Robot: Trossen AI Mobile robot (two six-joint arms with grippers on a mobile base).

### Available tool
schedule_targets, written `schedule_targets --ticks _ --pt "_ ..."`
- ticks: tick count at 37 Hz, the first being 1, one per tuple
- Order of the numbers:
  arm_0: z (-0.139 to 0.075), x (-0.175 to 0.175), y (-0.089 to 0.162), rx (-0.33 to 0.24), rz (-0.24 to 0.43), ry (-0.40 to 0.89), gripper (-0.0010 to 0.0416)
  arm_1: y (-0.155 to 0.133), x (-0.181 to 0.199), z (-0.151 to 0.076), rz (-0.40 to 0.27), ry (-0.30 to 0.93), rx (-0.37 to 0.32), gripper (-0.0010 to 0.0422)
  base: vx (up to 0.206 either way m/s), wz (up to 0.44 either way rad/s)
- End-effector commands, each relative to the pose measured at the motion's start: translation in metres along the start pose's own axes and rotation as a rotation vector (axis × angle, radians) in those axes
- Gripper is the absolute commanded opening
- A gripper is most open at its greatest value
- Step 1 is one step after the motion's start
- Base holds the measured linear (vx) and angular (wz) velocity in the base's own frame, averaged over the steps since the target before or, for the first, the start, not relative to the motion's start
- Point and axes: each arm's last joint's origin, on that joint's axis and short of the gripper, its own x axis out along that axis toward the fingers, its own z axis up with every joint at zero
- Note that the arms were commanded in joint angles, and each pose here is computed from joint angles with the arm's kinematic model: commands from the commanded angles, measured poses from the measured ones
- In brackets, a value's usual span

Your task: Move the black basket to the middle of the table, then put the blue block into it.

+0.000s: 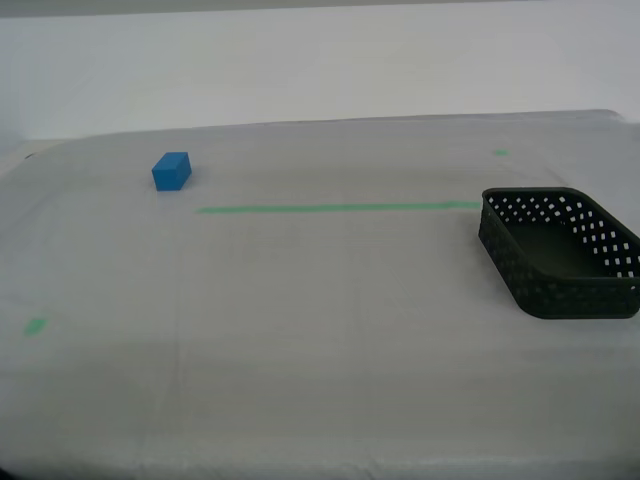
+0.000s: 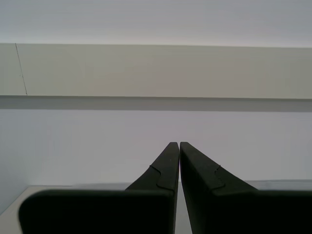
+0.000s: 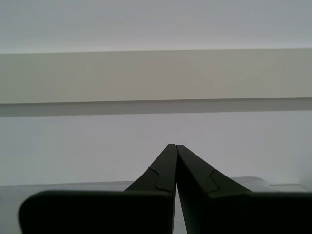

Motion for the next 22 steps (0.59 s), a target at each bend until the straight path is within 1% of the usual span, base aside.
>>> schedule_targets --ticks 1,22 --pt "-0.0019 0.0000 -0.0001 0.000 0.000 0.022 0.0000 -0.0001 0.0000 0.0005 0.000 -0.004 0.001 0.0000 0.000 0.000" --pt "-0.0019 0.0000 -0.0001 0.000 0.000 0.022 0.0000 -0.0001 0.0000 0.0005 0.000 -0.004 0.001 0.0000 0.000 0.000"
